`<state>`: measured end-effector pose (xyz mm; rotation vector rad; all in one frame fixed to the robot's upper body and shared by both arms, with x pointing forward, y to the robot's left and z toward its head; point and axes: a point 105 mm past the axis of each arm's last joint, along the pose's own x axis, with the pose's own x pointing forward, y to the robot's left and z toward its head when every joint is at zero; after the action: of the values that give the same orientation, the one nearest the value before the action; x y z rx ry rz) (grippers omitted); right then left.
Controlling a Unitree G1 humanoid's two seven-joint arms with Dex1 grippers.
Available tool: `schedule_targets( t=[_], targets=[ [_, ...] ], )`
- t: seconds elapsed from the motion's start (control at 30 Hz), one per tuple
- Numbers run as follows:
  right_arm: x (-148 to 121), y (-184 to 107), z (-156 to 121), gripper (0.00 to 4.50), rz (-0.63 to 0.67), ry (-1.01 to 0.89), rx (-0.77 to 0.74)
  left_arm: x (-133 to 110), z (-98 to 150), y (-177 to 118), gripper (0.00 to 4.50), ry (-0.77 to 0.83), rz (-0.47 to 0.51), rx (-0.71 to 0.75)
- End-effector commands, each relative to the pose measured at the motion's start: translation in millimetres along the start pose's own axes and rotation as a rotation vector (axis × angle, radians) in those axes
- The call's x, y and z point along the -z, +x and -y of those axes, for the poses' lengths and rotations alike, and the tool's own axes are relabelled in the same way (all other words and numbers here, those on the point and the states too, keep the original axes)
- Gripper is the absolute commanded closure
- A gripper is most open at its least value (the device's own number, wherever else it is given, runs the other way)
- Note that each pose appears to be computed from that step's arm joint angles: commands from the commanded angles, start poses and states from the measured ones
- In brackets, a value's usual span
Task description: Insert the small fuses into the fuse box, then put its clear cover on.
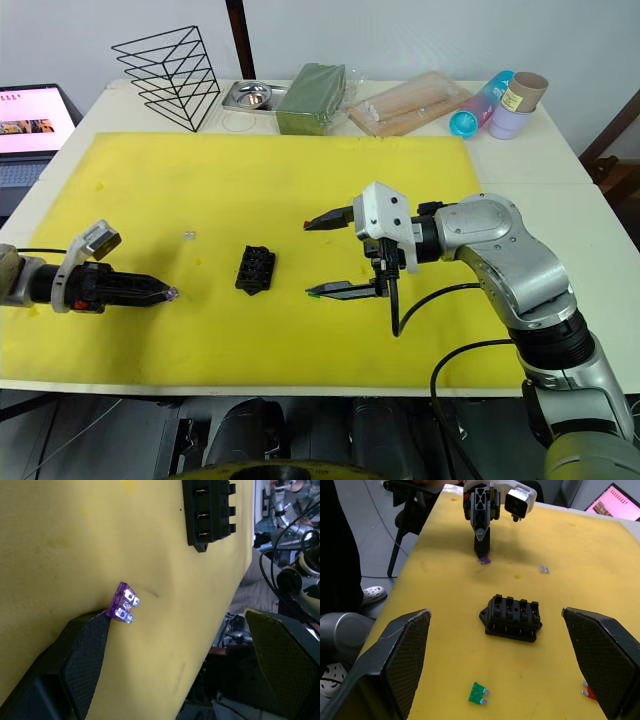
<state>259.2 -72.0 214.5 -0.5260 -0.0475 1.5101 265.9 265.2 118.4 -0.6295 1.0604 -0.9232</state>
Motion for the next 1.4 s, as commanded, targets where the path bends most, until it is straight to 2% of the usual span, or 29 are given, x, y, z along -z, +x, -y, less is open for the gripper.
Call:
schedule_targets(
  t=[0.03,0.47,0.57,0.9,0.93,0.97,1.13,1.27,1.4],
  targets=[
    [-16.4,-1.4,-1.2,0.01,0.030,-0.062,-0.001,1.3,-7.8,-2.1,0.00,-0.015,0.006,-0.038],
    [-16.1,-0.8,-4.0,0.01,0.028,-0.048,-0.011,0.3,-6.9,9.9,0.00,-0.026,0.032,-0.002],
    [-16.9,-0.5,-4.7,0.00,0.026,-0.052,-0.018,1.4,-12.3,9.8,0.56,-0.030,0.043,-0.030],
    [-20.3,2.3,-3.8,0.00,0.041,-0.060,-0.023,19.1,-39.8,0.8,4.20,-0.018,0.030,-0.174],
    [-20.0,2.5,-3.6,0.00,0.041,-0.060,-0.023,19.3,-39.6,0.1,4.45,-0.020,0.035,-0.173],
    [-19.8,2.9,-3.3,0.00,0.041,-0.060,-0.023,19.2,-39.5,-0.5,4.45,-0.020,0.038,-0.173],
    [-17.8,3.0,2.2,0.00,0.056,-0.036,-0.007,5.8,-10.0,-7.7,4.45,0.071,0.092,-0.090],
    [-24.0,-0.8,13.1,0.00,0.094,0.093,0.040,-11.7,49.5,-2.0,4.45,0.401,0.089,-0.002],
    [-23.6,5.8,15.0,0.00,0.013,0.153,0.036,-23.9,95.9,20.7,4.45,0.816,0.075,-0.033]
  ],
)
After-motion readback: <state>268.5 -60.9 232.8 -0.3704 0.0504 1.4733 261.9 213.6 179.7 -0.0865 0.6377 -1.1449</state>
